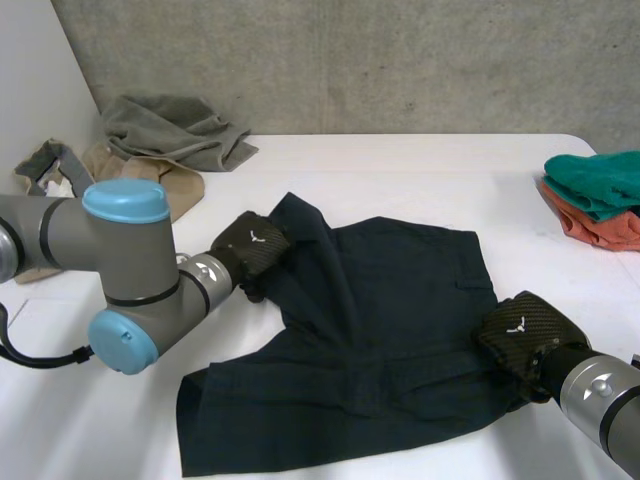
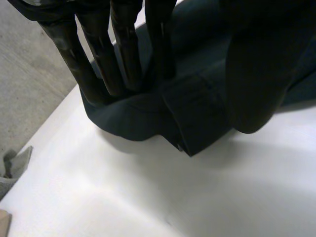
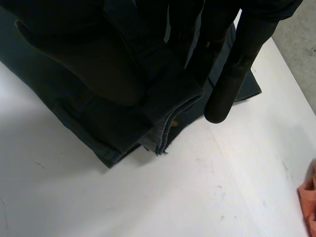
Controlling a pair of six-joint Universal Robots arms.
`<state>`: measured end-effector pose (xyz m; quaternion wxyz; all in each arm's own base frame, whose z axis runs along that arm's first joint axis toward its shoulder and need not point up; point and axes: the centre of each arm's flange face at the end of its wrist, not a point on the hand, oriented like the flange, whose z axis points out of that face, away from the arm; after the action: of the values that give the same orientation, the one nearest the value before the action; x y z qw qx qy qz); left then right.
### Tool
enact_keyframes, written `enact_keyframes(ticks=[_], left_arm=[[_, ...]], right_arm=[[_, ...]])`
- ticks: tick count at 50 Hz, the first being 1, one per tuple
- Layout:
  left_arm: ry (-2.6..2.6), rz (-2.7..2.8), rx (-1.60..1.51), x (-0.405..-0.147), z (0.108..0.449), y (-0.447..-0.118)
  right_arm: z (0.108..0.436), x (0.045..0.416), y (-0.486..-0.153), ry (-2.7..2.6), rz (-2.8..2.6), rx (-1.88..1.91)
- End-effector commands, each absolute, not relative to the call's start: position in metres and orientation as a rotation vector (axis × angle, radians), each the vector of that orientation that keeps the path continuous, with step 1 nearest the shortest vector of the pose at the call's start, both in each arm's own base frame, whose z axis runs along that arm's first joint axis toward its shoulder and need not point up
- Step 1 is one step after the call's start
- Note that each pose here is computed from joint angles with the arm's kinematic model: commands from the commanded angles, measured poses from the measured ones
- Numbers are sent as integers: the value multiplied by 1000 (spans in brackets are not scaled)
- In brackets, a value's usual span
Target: Fold the laundry.
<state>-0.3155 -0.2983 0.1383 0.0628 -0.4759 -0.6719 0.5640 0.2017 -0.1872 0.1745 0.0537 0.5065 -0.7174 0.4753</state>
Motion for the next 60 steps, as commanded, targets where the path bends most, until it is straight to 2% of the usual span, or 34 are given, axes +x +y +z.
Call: enact_keyframes(ticks=[1,12,20,27,37,41,45,50,55,60], left_arm=[[-2057,1683,-1435,-316,127,-302],[-2150,1696,-1421,-311,125,-297],[-2400,1797,-1348,-287,140,-289],[-2400,1804,-1374,-295,141,-270],[-2514,1856,-1325,-288,145,-268],[-2506,1895,-1311,-289,158,-260],[-2459,1955,-1279,-283,182,-247],[-2354,1990,-1256,-276,212,-212],[-2320,1883,-1199,-268,215,-178],[-2412,1651,-1142,-256,205,-151]], right_arm=[[173,202,-185,-2232,1480,1520],[172,200,-187,-2244,1484,1514],[171,200,-185,-2249,1481,1517],[171,200,-187,-2238,1496,1515],[168,200,-185,-2242,1492,1518],[169,200,-186,-2239,1498,1512],[168,200,-186,-2247,1503,1505],[169,201,-186,-2254,1510,1498],[169,201,-186,-2256,1511,1498],[169,201,-187,-2255,1517,1501]])
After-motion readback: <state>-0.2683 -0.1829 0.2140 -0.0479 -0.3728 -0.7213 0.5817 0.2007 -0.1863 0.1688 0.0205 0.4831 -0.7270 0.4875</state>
